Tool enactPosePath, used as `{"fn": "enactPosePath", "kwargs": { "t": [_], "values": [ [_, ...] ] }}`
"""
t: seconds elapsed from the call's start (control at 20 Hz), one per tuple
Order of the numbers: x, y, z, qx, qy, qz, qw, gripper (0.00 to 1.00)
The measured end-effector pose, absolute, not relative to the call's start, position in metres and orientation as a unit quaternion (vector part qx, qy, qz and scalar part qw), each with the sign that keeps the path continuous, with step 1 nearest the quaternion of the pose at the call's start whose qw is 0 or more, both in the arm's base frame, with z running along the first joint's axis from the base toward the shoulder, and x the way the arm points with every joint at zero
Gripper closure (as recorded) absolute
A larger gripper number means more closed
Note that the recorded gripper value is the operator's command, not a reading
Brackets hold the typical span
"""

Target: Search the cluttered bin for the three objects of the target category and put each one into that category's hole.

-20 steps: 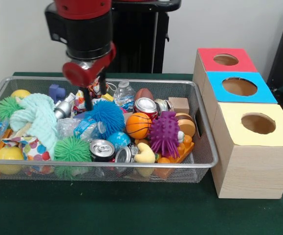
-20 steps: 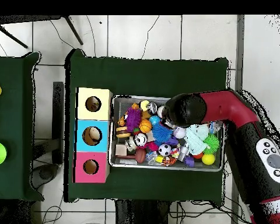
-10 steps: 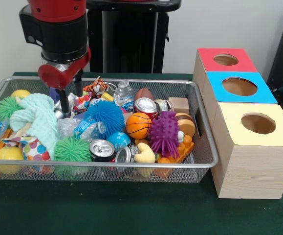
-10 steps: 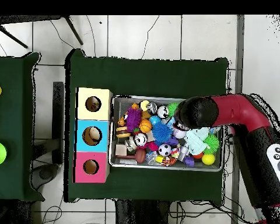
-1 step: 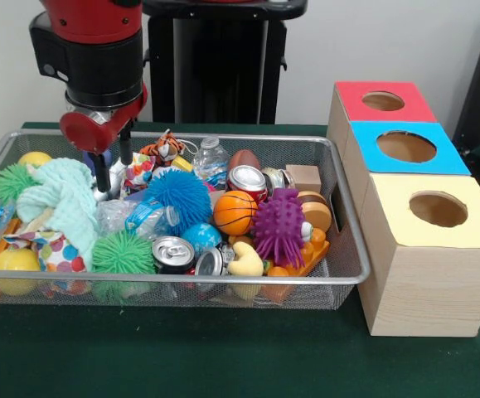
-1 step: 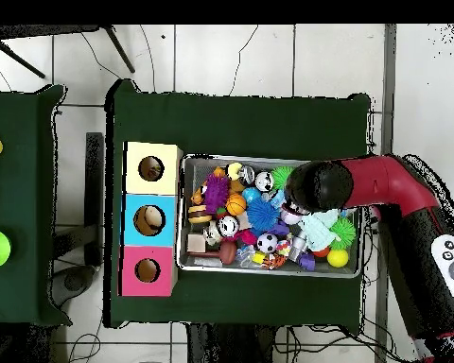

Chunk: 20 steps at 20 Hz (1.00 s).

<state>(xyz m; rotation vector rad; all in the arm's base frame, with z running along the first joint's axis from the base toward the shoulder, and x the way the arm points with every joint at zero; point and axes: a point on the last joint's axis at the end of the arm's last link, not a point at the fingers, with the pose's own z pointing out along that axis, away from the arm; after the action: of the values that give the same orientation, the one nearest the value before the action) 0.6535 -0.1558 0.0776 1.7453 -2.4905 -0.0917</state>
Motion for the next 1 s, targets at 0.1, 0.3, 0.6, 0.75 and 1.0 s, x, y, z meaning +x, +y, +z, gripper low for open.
{"fn": "enactPosePath", "kwargs": {
  "t": [0.1,0.3,0.6,0.75,1.0],
  "values": [
    [0.649,-0.156,0.075,0.573,-0.817,-0.033,0.053,0.00],
    [0.642,-0.159,0.069,0.572,-0.817,-0.038,0.063,0.00],
    [0.627,-0.168,0.060,0.564,-0.819,-0.050,0.090,0.00],
    [0.620,-0.169,0.054,0.562,-0.819,-0.060,0.103,0.00],
    [0.612,-0.164,0.043,0.561,-0.815,-0.081,0.117,0.00]
  ]
}}
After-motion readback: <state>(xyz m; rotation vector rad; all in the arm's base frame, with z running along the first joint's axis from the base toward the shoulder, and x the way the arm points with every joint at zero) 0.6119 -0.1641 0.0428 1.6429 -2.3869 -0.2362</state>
